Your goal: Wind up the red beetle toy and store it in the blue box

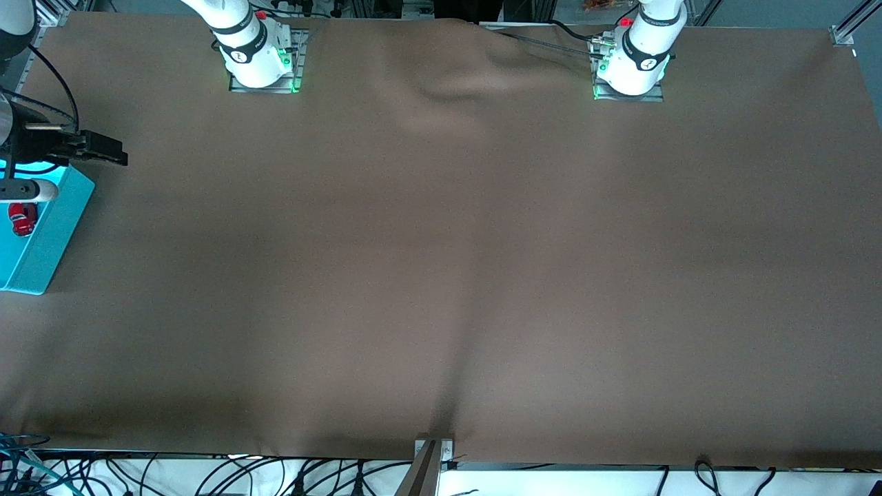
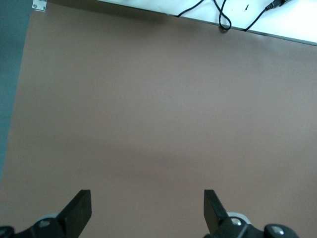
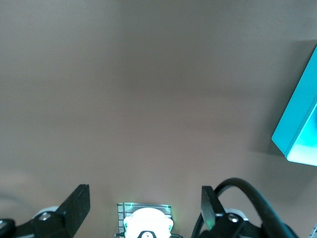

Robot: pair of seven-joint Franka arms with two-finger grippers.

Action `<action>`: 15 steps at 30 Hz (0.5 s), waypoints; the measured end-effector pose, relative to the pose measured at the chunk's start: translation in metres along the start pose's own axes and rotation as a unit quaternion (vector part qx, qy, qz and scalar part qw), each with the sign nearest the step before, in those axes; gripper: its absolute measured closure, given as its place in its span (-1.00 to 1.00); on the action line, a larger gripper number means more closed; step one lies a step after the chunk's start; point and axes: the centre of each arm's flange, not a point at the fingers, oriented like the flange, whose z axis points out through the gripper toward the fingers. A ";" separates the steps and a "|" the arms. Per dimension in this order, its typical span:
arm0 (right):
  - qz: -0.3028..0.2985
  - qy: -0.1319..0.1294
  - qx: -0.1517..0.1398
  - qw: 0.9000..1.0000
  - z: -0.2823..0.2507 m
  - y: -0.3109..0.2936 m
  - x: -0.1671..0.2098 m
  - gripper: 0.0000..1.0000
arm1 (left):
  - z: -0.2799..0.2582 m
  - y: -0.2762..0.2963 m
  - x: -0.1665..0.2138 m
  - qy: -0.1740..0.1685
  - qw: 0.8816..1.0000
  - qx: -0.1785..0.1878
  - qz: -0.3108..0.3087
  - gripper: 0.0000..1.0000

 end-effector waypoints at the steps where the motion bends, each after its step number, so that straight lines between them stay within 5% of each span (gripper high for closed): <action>1: 0.000 0.007 0.000 1.000 -0.001 0.000 0.001 -1.00 | 0.000 0.000 0.000 0.000 1.000 0.000 0.000 -1.00; 7: -0.002 0.044 -0.003 0.999 -0.008 -0.002 0.010 -1.00 | 0.000 0.000 0.000 0.000 1.000 0.000 0.000 -1.00; 15: -0.005 0.061 -0.005 0.998 -0.006 -0.006 0.019 -1.00 | 0.000 0.000 0.000 0.000 1.000 0.000 0.000 -1.00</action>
